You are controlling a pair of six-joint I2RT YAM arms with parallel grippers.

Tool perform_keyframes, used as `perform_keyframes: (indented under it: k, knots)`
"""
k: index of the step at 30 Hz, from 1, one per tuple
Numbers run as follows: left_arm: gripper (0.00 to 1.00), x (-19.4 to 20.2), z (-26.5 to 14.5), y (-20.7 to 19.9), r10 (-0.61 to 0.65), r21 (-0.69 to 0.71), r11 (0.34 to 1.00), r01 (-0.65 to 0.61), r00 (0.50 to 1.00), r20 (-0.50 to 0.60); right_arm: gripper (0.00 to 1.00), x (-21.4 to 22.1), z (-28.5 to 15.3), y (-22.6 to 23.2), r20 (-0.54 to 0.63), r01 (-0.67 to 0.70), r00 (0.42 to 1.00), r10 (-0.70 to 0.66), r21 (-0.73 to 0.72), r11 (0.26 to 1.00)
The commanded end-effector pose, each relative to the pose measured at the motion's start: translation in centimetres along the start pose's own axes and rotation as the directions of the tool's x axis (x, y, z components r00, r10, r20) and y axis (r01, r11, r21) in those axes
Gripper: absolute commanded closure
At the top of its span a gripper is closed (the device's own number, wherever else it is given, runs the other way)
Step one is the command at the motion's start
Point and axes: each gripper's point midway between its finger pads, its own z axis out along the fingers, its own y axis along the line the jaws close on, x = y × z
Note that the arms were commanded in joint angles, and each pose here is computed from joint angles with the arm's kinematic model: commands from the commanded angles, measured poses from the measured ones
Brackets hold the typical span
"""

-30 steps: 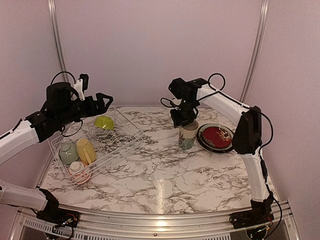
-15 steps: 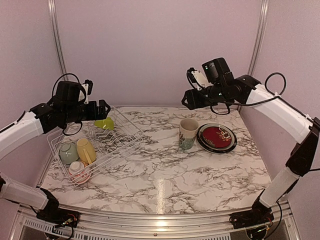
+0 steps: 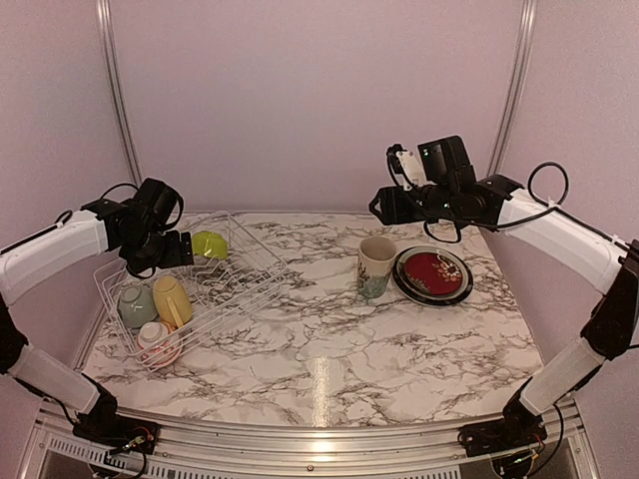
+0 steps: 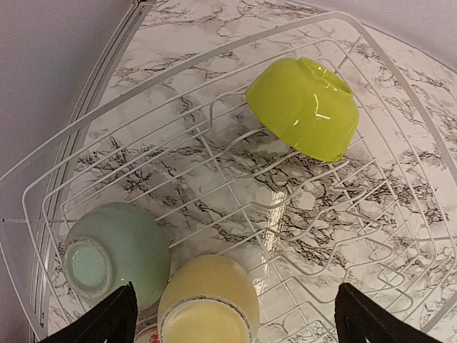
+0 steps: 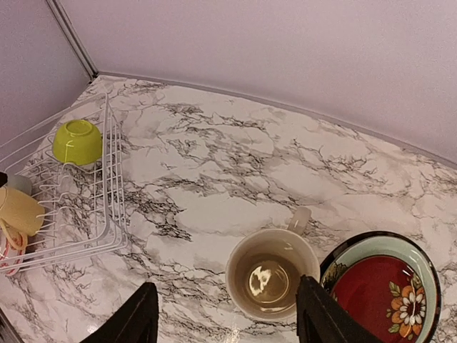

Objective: Unload the mixed dishes from the dish rack
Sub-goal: Grab the cup from the dish rack.

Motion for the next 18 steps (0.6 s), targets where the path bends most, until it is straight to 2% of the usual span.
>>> perform_keyframes:
  k: [1,5,18]
  knots:
    - [0.01,3.7,0.6,3.1,-0.061,-0.141,0.989,0.044,0.991,-0.122,0.37,-1.3,-0.4,0.2,0.055,-0.017,0.998,0.019,-0.021,1.0]
    - [0.01,5.3,1.5,2.6,-0.093,-0.127,0.989,0.071,0.98,-0.175,0.37,-1.0,-0.4,-0.1,0.049,-0.015,0.999,0.015,-0.009,1.0]
    - [0.01,8.0,4.9,2.6,-0.071,-0.161,0.986,0.028,0.961,-0.266,0.37,-0.4,-1.9,-1.1,0.075,-0.02,0.997,0.018,0.026,0.999]
